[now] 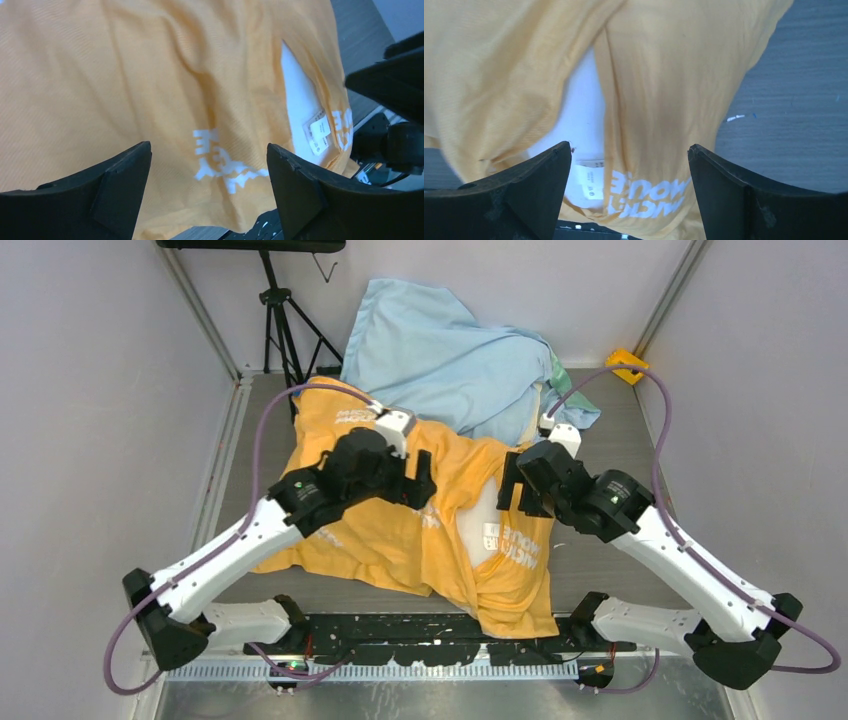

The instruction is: Remove the pillowcase from the pillow

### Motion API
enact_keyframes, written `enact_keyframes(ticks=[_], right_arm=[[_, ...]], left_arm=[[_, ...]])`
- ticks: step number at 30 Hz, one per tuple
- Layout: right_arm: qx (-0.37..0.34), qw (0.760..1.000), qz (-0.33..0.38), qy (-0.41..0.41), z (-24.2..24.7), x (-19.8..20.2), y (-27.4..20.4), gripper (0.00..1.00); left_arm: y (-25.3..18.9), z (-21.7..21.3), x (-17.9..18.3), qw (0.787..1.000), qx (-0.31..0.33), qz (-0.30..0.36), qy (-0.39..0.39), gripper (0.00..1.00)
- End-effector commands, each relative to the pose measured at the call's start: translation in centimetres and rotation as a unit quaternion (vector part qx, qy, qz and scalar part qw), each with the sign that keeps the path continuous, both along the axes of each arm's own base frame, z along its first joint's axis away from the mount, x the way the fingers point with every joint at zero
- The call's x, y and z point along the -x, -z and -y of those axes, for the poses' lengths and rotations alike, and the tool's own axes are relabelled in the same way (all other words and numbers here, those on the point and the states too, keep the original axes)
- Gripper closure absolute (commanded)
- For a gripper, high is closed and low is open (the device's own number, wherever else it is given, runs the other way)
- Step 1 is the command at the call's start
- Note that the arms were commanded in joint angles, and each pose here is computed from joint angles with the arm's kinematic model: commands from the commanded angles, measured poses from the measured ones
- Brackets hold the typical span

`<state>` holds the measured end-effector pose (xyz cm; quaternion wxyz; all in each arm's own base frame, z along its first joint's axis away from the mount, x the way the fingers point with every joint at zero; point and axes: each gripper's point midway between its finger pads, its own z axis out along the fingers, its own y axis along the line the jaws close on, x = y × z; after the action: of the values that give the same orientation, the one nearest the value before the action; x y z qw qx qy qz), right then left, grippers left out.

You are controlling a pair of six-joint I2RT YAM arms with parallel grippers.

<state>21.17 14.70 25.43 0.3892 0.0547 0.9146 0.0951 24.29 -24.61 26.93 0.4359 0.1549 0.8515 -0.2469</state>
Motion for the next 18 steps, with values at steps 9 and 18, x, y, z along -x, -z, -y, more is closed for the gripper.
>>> enact_keyframes(ticks=[9,18], right_arm=[[0.027,0.997,-0.052,0.041,0.3,0.2,6.9,0.09],[0.008,0.984,-0.01,0.177,5.7,1.4,7.7,0.57]], left_arm=[[2.2,9.2,0.5,0.993,-0.076,0.042,0.076,0.01],[11.4,0.1,-2.6,0.984,-0.11,-0.09,-0.107,0.22]])
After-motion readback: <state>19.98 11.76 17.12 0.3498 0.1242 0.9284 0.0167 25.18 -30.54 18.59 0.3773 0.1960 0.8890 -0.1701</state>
